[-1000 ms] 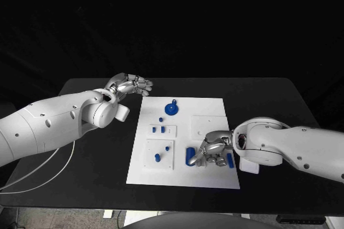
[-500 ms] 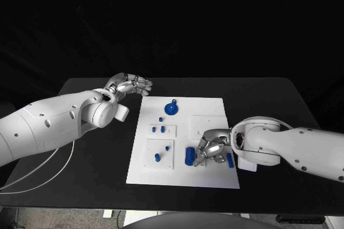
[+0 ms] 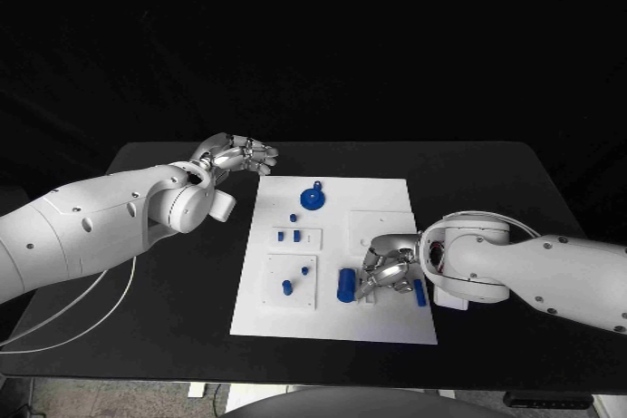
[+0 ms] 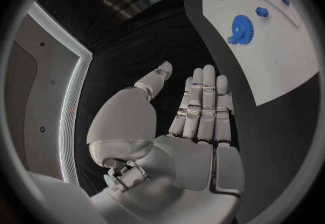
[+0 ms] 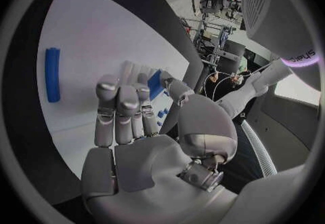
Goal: Assemble the parts on the task board
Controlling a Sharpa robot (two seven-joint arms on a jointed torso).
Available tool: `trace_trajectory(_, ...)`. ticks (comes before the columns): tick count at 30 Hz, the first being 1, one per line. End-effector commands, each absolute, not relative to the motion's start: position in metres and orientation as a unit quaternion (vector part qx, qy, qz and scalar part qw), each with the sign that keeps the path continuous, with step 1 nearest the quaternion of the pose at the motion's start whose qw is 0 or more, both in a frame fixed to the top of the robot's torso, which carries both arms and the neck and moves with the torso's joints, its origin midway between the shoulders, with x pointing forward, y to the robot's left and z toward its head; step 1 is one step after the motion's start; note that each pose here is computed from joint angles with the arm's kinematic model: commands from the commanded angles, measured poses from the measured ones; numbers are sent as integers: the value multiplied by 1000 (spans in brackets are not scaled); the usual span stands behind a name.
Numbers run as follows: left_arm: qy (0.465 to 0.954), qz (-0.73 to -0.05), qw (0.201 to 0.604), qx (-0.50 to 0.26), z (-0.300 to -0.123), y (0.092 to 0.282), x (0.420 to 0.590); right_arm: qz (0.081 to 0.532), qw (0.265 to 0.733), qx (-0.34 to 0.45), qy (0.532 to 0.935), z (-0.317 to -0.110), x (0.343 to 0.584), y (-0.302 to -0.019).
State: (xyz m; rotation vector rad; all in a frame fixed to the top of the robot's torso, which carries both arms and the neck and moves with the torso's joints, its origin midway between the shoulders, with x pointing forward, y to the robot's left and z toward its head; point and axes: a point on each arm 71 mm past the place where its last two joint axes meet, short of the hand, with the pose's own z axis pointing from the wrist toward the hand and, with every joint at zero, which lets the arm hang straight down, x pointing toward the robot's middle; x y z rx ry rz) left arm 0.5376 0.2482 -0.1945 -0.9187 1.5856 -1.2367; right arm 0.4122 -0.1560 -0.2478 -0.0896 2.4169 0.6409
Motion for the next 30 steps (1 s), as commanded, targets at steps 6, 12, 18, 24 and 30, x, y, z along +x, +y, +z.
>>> trace_trajectory(6,642,-505,444,-369,-194,247,537,224,306,-44,924,-250,411,-158)
trace_trajectory(12,642,-504,444,-369,-194,247,537,223,296,-52,927,-251,409,-157)
trace_trajectory(18,643,-505,443,-369,-194,247,537,227,298,-53,926,-250,409,-155)
trace_trajectory(24,643,-504,443,-369,-194,248,537,228,300,-52,925,-250,409,-154)
trace_trajectory(30,643,-504,442,-369,-194,248,537,221,316,-48,922,-249,412,-153)
